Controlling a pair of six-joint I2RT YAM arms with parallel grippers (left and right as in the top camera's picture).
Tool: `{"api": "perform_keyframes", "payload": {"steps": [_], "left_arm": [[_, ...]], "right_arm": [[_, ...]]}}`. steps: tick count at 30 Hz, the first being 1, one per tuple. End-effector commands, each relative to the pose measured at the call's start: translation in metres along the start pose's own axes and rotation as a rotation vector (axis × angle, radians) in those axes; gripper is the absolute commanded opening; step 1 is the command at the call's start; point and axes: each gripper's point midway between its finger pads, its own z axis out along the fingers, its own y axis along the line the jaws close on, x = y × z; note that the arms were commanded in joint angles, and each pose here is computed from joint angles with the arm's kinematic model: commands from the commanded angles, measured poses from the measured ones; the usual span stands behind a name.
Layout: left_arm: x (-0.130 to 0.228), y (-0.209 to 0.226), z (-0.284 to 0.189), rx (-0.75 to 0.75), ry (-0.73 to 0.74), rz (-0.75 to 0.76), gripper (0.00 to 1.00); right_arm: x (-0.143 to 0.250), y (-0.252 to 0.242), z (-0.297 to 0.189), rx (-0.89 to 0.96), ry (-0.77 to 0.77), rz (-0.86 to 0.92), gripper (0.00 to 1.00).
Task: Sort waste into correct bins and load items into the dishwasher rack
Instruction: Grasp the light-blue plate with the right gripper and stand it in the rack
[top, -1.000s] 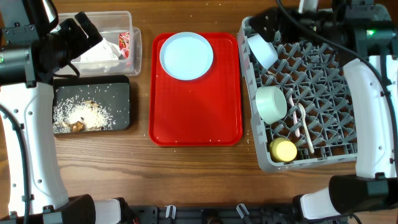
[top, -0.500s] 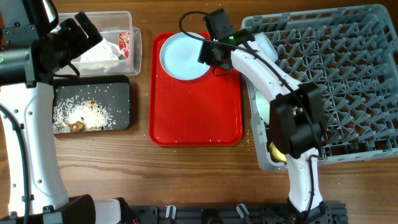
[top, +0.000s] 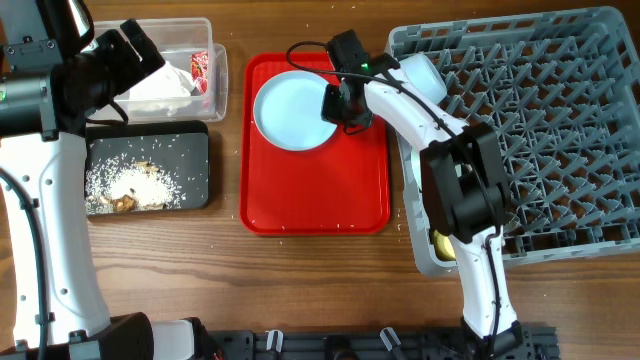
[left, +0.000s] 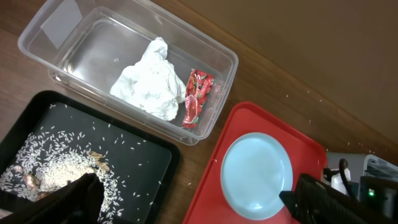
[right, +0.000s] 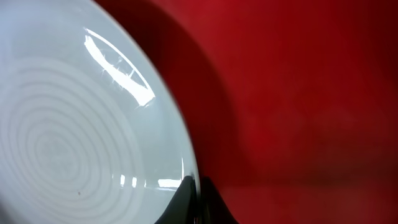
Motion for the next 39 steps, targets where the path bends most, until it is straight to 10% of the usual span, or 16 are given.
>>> {"api": "perform_keyframes", "payload": {"steps": [1,10,25,31,35,39], "left_arm": [[-0.001,0.005,0.001,-0.017,-0.006,0.010,1.00],[-0.001,0.005,0.001,-0.017,-0.006,0.010,1.00],[-0.001,0.005,0.001,-0.017,-0.006,0.010,1.00],[-0.001,0.005,0.001,-0.017,-0.006,0.009,1.00],[-0.001,0.005,0.001,-0.017,-0.006,0.010,1.00],[-0.001,0.005,0.001,-0.017,-0.006,0.010,1.00]], "right_arm": [[-0.042,-0.001,-0.114,-0.023,-0.184,-0.162,0.04],[-0.044,-0.167,-0.413,0.670,-0.712,-0.167,0.04],[-0.084,-0.248,-0.280,1.085,-0.367,-0.204,0.04],[-0.087,-0.248,-0.257,1.047,-0.361,-0.179,0.60],[-0.052,-0.214,-0.374,0.830,-0.628,-0.078,1.00],[0.004,-0.170,-0.466,0.508,-0.875,-0.110,1.00]]}}
